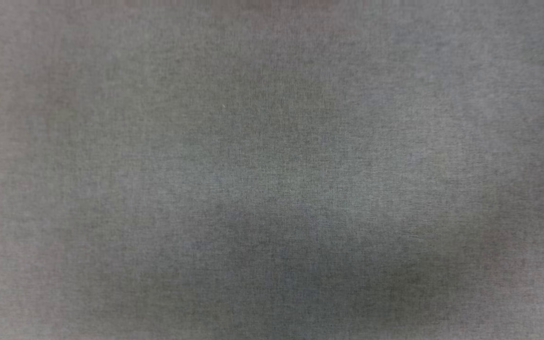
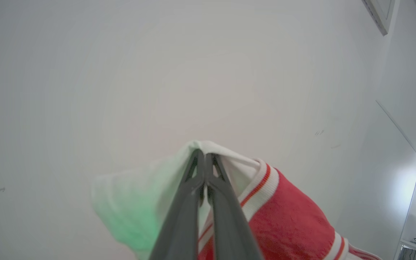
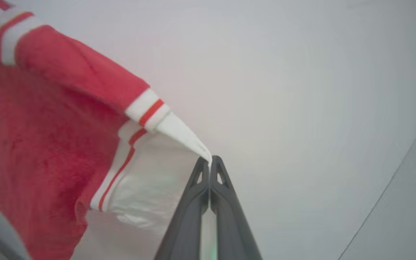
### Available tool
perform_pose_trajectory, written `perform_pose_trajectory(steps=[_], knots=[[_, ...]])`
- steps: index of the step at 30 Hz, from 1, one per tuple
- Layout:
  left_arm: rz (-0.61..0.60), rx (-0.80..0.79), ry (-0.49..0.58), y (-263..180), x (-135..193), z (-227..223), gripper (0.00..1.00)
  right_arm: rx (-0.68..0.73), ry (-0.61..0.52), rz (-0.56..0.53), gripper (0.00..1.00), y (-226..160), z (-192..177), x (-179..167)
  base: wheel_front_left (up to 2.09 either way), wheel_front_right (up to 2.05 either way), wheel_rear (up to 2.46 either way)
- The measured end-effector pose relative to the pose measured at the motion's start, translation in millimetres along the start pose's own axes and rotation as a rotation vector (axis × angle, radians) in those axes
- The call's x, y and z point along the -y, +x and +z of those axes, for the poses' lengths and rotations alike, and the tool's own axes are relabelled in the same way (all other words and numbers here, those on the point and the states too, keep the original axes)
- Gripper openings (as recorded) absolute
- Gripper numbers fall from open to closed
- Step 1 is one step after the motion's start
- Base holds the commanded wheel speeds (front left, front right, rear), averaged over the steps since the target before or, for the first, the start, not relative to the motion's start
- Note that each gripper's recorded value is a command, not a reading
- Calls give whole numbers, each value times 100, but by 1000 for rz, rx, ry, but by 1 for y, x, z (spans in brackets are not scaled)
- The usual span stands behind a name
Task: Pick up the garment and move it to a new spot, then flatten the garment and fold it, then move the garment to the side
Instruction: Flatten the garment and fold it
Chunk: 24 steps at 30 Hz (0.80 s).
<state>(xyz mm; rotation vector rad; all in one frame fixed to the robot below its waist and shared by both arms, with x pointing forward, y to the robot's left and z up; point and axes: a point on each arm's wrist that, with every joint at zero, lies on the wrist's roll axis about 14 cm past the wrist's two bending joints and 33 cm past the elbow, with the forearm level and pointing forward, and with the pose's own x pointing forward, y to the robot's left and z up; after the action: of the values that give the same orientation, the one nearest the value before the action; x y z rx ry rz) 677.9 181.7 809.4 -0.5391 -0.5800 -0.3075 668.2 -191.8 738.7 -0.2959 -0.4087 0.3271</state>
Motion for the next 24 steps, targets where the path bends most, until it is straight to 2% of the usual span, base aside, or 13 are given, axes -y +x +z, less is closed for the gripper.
perform_pose_trajectory(steps=[2, 5, 8, 11, 14, 17, 24], knots=[[-22, 24, -12, -1, 11, 10, 0, 28, -20, -6, 0, -1, 14, 4, 0, 0, 0], [-36, -78, -6, -23, 14, -26, 0, -4, -38, 19, 0, -10, 10, 0, 0, 0, 0], [-13, -201, -33, -54, 2, -58, 0, -77, -41, 66, 0, -26, -12, -12, 0, 0, 0], [34, -398, -34, -105, -23, -110, 0, -174, -35, 127, 0, -49, -43, -28, 0, 0, 0], [91, -616, -59, -175, -41, -162, 0, -305, -3, 197, 0, -84, -82, -46, 0, 0, 0], [110, -775, -111, -237, -40, -191, 0, -441, 47, 275, 0, -128, -114, -68, 0, 0, 0], [118, -1030, -201, -352, -23, -206, 0, -716, 190, 382, 0, -235, -150, -102, 0, 0, 0]])
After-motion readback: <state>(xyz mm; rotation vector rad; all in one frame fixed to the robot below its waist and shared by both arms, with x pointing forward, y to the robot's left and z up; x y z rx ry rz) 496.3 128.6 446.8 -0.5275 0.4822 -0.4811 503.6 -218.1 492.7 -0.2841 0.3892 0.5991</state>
